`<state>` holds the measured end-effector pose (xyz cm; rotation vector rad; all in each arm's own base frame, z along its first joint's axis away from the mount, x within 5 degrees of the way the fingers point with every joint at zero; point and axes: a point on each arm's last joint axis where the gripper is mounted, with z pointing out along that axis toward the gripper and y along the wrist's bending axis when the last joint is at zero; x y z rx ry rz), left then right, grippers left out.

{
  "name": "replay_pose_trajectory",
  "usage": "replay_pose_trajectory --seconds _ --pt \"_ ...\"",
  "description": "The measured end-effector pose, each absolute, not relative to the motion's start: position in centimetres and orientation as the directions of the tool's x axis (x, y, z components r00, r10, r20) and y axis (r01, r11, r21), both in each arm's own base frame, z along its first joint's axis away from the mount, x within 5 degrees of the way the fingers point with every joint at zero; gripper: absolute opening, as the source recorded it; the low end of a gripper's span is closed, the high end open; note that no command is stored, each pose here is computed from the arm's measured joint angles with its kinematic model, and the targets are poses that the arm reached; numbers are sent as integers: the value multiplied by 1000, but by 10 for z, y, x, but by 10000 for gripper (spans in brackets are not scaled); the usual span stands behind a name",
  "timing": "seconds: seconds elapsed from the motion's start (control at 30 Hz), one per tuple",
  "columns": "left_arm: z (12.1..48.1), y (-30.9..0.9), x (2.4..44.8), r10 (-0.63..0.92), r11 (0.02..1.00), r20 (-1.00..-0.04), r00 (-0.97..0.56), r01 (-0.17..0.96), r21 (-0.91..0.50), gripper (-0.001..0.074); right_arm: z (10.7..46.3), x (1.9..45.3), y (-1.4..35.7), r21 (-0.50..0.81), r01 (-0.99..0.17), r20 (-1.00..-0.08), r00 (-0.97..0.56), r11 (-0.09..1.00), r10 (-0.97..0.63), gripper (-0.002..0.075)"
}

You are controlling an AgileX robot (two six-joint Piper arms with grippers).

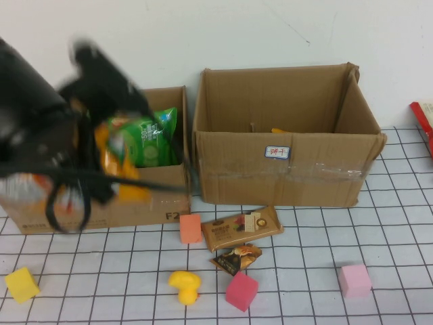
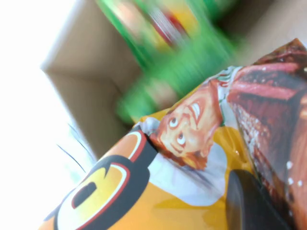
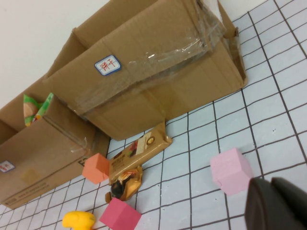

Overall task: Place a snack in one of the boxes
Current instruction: Place the potato chip in the potato chip box

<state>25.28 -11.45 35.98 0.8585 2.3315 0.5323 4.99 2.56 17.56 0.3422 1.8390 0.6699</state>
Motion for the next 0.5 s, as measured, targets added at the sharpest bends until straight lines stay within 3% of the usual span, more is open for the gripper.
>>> replay_pose_trajectory --seconds 0.13,0.27,0.37,0.5 --pt "390 -115 263 662 741 -548 -511 339 579 103 176 50 26 596 -85 -765 -363 799 532 -1" --pt "397 -116 286 630 773 -653 -421 253 582 103 176 50 26 597 -85 -764 -363 798 534 -1" --pt "386 -113 311 581 808 -687 -436 211 550 103 176 50 26 597 -85 -764 -363 798 534 -1" --pt "355 -103 348 550 822 -664 -507 189 537 103 176 50 26 596 -86 -765 -364 798 532 -1"
